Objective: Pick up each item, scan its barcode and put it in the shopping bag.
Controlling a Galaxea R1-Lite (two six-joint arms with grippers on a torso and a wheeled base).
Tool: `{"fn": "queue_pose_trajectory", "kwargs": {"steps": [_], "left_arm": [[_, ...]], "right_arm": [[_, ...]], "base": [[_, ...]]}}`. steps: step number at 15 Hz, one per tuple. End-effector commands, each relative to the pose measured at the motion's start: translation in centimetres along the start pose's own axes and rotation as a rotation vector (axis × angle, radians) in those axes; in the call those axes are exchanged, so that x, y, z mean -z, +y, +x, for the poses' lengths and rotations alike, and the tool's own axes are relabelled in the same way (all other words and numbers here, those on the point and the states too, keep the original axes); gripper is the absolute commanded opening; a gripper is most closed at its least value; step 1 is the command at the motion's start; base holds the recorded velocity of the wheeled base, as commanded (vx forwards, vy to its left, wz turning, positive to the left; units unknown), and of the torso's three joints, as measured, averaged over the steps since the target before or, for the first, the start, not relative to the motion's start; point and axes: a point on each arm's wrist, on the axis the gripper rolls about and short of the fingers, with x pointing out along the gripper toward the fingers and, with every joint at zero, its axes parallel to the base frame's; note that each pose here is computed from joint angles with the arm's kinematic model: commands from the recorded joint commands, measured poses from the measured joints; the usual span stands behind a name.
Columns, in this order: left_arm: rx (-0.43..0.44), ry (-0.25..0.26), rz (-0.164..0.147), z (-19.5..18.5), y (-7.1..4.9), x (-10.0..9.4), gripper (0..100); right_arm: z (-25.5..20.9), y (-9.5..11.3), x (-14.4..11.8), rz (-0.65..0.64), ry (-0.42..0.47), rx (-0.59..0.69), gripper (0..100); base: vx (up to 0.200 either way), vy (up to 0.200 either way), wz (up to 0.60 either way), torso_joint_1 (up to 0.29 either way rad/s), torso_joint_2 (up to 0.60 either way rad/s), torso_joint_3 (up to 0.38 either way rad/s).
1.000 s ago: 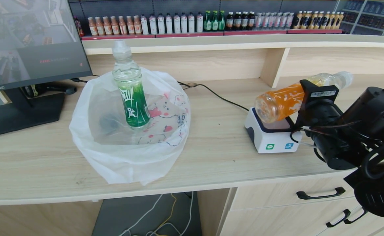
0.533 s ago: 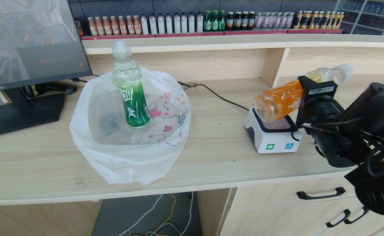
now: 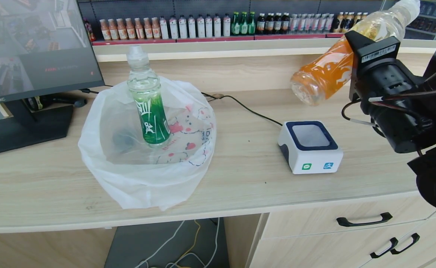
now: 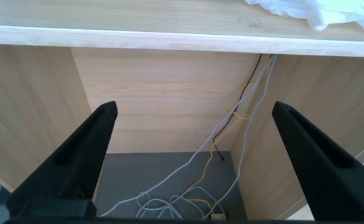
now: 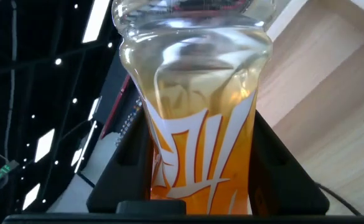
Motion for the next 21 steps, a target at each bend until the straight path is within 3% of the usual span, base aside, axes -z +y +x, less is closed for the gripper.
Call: {"fn": "queue_pose_trajectory", "kwargs": {"steps": [1,2,4,6,8,10,16,21], "left_arm": [[0.0,0.0,0.0,0.0,0.0,0.0,100],[0.0,0.0,0.002,0.0,0.0,0.0,100],[0.0,0.0,0.0,0.0,0.0,0.0,100],[0.0,0.0,0.0,0.0,0.0,0.0,100],[0.0,0.0,0.0,0.0,0.0,0.0,100],[0.0,0.0,0.0,0.0,0.0,0.0,100],[0.0,0.0,0.0,0.0,0.0,0.0,100],[0.0,0.0,0.0,0.0,0.0,0.0,100]], "right_arm": [[0.3,0.9,-0.5,-0.091,0.001,-0.051,0],[0.0,1.3,-0.3,-0.219,0.034,-0.093,0],[-0.7,2.8,0.1,-0.353,0.047,-0.145,0],[-1.2,4.2,0.5,-0.518,0.042,-0.21,0],[-1.7,5.6,0.8,-0.652,0.004,-0.359,0],[-2.2,5.1,1.4,-0.751,0.001,-0.446,0],[-2.5,3.8,2.4,-0.8,0.009,-0.455,0],[-1.9,3.6,2.8,-0.768,0.005,-0.447,0]], "base": [[0.0,0.0,0.0,0.0,0.0,0.0],[0.0,0.0,0.0,0.0,0.0,0.0],[0.0,0.0,0.0,0.0,0.0,0.0],[0.0,0.0,0.0,0.0,0.0,0.0],[0.0,0.0,0.0,0.0,0.0,0.0],[0.0,0.0,0.0,0.0,0.0,0.0],[0.0,0.0,0.0,0.0,0.0,0.0],[0.0,0.2,0.0,0.004,0.0,0.002]]}}
